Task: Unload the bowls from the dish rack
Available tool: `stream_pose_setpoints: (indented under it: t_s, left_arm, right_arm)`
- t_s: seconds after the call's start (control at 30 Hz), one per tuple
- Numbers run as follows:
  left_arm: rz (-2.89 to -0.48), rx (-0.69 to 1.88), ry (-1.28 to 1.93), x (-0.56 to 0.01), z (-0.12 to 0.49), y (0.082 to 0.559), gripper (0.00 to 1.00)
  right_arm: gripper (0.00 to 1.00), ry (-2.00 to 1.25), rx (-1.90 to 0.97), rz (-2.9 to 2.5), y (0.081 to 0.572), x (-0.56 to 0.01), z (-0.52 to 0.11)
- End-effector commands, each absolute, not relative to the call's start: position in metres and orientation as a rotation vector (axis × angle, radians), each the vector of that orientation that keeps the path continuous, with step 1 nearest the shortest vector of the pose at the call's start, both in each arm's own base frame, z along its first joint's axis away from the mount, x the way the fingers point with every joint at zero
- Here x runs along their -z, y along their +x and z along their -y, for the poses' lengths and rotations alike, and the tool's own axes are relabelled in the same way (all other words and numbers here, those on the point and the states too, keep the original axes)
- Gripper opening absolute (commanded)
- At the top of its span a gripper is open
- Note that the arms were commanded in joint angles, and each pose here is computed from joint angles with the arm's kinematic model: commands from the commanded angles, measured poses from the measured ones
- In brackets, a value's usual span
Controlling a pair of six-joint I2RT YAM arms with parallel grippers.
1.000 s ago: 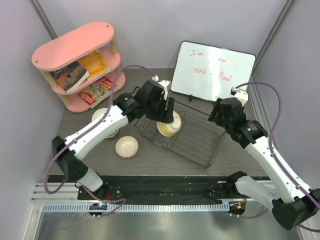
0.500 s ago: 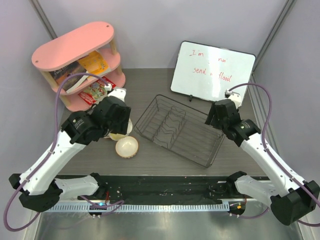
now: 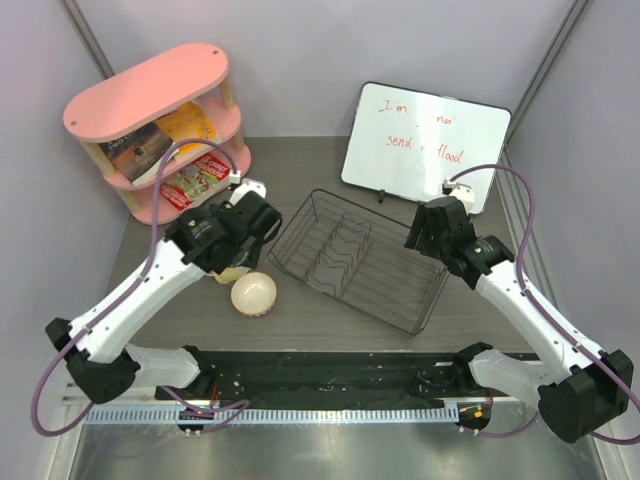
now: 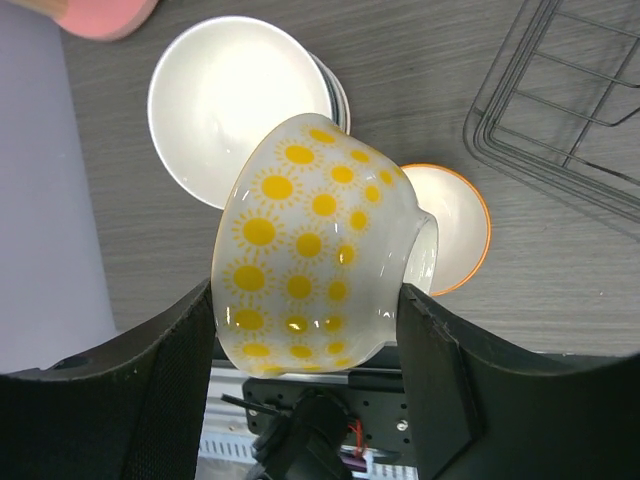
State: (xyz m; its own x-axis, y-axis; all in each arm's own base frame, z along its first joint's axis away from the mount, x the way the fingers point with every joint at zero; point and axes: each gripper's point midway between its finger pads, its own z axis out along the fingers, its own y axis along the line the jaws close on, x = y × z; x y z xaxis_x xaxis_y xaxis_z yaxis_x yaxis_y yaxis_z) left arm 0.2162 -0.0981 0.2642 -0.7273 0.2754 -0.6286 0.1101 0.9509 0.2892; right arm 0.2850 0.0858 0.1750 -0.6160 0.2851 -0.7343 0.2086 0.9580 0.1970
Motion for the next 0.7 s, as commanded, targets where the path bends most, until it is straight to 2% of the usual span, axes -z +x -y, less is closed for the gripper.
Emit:
stream_pose_setpoints:
  t_s: [0.0,0.17,0.37,0.67]
  left_arm:
    - [-2.495,-0.573,0.312,-0.24,0.083,0.198,0.0]
    - [-2.463,-0.677,0.282,-0.222,0.092,0.191,0.0]
    - [-2.462,-0.846,0.268,-0.207,0.073,0.183,0.0]
    - [-2.467,-0.935,0.271,-0.194,0.058,0.177,0.0]
  right_arm:
    - [0.68,0.336,-0.152,-2.215,0.294,-0.185,-0.091]
    - [0.68,0.317,-0.16,-2.211,0.295,-0.187,-0.092]
    - [0.67,0.277,-0.154,-2.239,0.295,-0.18,-0.093]
    - [0.67,0.273,-0.169,-2.25,0.293,-0.175,-0.094]
